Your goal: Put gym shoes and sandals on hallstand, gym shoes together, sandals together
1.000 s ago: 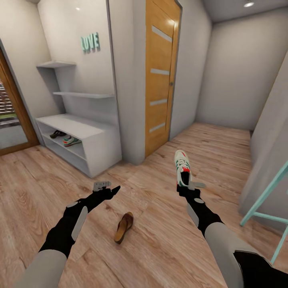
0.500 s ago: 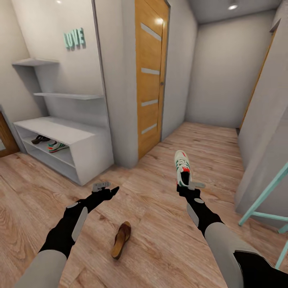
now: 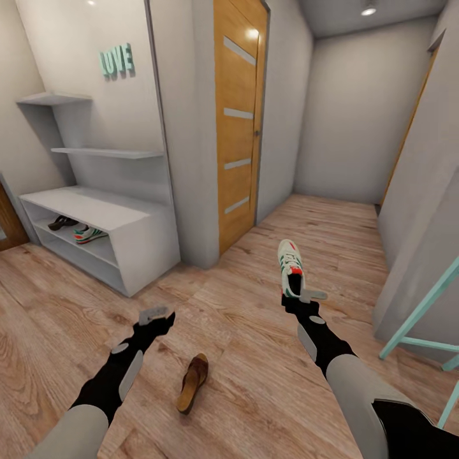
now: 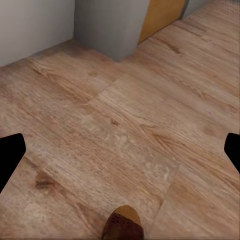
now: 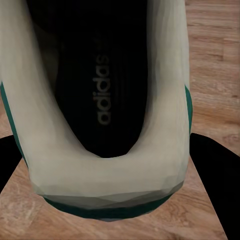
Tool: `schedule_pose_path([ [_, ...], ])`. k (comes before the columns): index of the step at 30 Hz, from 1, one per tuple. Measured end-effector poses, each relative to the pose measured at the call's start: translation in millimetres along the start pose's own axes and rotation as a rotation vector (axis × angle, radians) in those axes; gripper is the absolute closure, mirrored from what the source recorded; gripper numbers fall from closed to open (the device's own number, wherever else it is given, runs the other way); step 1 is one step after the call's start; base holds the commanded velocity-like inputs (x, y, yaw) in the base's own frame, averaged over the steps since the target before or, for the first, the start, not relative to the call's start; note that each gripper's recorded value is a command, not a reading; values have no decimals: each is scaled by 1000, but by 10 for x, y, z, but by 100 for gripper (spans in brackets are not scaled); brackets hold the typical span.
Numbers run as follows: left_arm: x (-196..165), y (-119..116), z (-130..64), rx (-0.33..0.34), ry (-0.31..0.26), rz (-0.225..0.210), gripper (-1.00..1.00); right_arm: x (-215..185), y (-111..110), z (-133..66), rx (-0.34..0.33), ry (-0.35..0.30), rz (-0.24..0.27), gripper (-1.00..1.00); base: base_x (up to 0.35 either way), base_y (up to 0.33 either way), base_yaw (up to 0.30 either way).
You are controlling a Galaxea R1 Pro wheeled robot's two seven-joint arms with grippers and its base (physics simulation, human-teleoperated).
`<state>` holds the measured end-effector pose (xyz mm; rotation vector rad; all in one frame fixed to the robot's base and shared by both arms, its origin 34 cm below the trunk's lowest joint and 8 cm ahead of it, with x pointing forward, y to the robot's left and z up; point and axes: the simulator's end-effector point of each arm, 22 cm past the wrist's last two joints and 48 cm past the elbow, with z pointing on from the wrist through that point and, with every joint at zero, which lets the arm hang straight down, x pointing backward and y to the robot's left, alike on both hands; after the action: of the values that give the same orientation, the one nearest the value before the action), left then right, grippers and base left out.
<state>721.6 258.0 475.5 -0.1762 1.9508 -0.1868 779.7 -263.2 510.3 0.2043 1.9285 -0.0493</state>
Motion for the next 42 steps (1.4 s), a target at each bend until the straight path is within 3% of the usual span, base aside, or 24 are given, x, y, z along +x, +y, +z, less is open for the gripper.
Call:
schedule_pose_path([
  [2,43,14,1,-5,8,1,-100,30,-4,0,1,13,4,100,0,0,0],
  [4,67,20,2,-7,13,2,-100,195,-9,-7,1,88,2,100,0,0,0],
  [7,78,13,1,-6,15,4,-100,187,-21,-15,2,141,-5,100,0,0,0],
  [10,120,-25,3,1,24,13,-100,-152,-34,-12,5,103,-2,100,0,0,0],
  [12,287,-73,15,11,57,31,-100,-483,-47,-13,6,43,6,100,0,0,0],
  [15,491,-157,42,33,96,60,-100,-654,-62,10,9,5,12,100,0,0,0],
  [26,912,-110,132,32,164,67,-100,-313,-93,193,18,50,6,100,0,0,0],
  [42,1523,79,210,8,222,66,-100,320,-135,428,28,140,-7,100,0,0,0],
])
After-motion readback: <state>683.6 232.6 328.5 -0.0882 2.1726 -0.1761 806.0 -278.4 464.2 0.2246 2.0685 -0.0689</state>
